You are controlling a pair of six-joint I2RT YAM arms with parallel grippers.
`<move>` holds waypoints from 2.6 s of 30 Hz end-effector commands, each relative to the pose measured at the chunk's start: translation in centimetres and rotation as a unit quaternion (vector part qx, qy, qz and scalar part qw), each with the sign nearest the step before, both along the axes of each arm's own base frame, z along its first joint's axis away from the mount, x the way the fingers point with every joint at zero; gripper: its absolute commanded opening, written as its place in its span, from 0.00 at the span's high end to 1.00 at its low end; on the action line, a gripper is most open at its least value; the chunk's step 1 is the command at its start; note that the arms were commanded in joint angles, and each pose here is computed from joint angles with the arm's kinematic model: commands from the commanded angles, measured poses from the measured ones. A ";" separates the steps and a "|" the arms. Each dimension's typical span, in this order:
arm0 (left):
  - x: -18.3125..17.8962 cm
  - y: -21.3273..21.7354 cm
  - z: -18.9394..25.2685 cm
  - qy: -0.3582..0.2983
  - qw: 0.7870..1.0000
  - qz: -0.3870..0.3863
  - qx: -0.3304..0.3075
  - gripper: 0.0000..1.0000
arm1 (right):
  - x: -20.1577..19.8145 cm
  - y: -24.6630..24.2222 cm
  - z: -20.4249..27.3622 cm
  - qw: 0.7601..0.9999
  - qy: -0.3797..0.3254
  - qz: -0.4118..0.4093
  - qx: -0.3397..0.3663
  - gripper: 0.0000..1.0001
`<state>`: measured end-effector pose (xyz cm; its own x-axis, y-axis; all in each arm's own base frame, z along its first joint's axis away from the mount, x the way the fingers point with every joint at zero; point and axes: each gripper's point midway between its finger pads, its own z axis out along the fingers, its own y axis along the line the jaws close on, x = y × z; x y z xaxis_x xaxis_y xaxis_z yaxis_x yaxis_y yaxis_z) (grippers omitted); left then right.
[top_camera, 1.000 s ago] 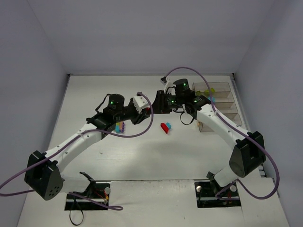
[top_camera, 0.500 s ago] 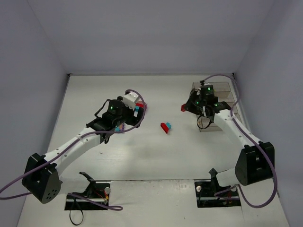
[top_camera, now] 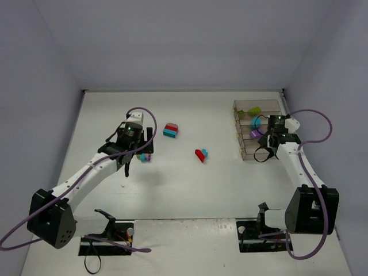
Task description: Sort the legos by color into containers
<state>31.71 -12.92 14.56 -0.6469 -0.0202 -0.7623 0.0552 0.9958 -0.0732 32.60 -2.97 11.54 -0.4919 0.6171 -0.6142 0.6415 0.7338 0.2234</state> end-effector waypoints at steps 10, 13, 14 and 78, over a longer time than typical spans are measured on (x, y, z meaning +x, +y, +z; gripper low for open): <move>0.3 -0.4 0.8 0.011 0.999 0.001 -0.046 0.21 | 0.1 -3.3 -3.4 0.996 0.044 -0.082 -0.007 1.00; 0.1 -0.7 0.9 0.013 0.999 -0.006 -0.051 0.21 | 0.8 -3.5 -2.8 0.996 0.032 -0.084 -0.011 1.00; 0.1 -0.8 1.0 0.014 0.998 -0.008 -0.053 0.21 | 0.9 -3.6 -2.5 0.996 0.029 -0.086 -0.013 0.99; 4.4 -26.4 -7.3 -0.037 0.896 -0.441 0.025 0.19 | 0.9 9.9 4.1 0.947 -0.102 0.288 0.095 0.44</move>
